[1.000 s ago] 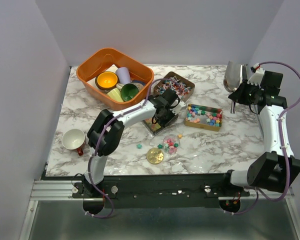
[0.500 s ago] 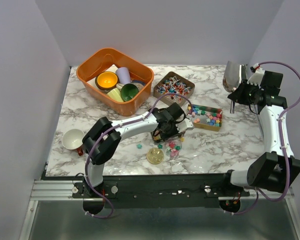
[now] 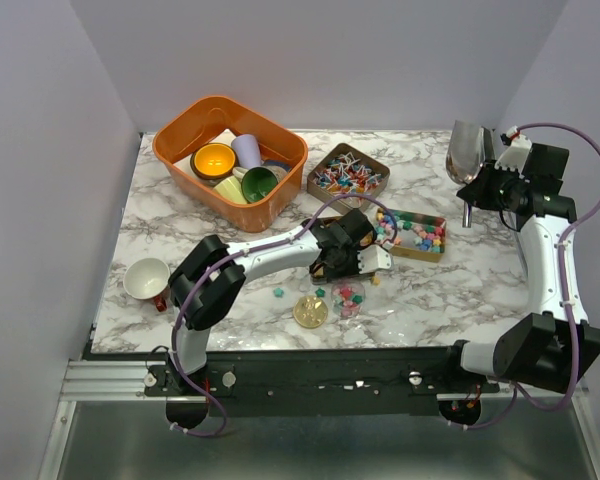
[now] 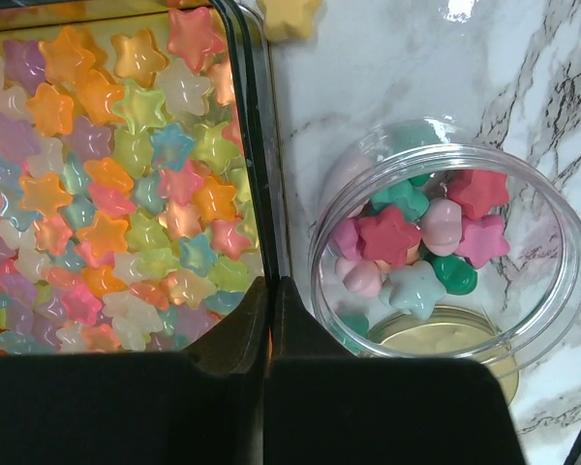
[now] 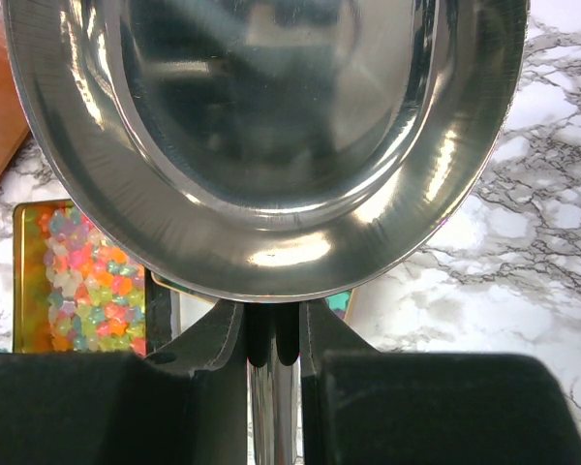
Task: Pack the candies
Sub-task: Adjust the storage box at the center of the board.
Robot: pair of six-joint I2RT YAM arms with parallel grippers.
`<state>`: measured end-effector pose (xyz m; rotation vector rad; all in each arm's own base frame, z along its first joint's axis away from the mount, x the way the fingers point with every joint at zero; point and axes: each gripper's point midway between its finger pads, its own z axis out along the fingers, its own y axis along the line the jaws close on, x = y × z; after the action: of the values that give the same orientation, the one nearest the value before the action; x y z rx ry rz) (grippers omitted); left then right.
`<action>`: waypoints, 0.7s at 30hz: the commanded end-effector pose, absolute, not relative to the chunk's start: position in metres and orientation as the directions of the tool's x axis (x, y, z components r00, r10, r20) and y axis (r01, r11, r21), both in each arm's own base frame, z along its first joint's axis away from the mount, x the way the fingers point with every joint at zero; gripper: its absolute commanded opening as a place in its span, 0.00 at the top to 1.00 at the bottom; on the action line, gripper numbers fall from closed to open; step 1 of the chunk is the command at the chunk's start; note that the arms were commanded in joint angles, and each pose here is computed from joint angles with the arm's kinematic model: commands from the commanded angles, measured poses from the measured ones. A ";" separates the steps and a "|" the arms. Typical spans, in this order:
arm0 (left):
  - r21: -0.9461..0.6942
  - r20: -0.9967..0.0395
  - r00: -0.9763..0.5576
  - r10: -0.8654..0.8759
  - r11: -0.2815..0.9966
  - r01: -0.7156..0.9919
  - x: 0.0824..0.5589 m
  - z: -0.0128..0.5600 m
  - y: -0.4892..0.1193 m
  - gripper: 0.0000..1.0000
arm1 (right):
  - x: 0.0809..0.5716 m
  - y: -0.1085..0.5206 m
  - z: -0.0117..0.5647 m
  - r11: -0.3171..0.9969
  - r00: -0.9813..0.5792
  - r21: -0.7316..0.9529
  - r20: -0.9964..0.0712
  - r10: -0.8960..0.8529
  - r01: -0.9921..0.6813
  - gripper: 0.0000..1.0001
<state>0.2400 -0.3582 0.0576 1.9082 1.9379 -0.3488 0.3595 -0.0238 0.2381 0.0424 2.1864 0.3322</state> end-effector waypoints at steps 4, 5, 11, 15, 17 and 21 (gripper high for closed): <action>0.173 -0.412 0.067 0.909 0.006 0.985 0.254 0.046 -0.353 0.58 | 0.364 -0.021 0.250 0.959 -0.567 0.235 -0.817 0.107 -0.158 0.99; 0.182 -0.448 0.065 0.892 0.019 0.983 0.254 0.065 -0.352 0.54 | 0.365 -0.021 0.249 0.959 -0.571 0.231 -0.815 0.098 -0.164 0.99; 0.164 -0.630 0.084 0.772 0.026 0.986 0.244 0.161 -0.328 0.29 | 0.368 -0.006 0.254 0.926 -0.565 0.197 -0.825 -0.020 -0.321 0.99; 0.197 -0.684 0.054 0.728 0.113 0.974 0.260 0.197 -0.306 0.24 | 0.376 0.015 0.264 0.882 -0.518 0.085 -0.834 -0.192 -0.464 0.99; 0.180 -0.746 -0.045 0.664 0.265 0.947 0.287 0.221 -0.293 0.23 | 0.373 0.038 0.262 0.818 -0.480 0.028 -0.821 -0.309 -0.575 0.99; 0.045 -0.868 -0.208 0.451 0.490 0.871 0.330 0.272 -0.282 0.19 | 0.360 0.083 0.272 0.664 -0.343 -0.103 -0.792 -0.505 -0.741 0.99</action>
<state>0.2963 -0.2861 0.2354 1.4290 1.7686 -0.4319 0.3789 0.0322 0.2543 -0.5541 2.1486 0.3587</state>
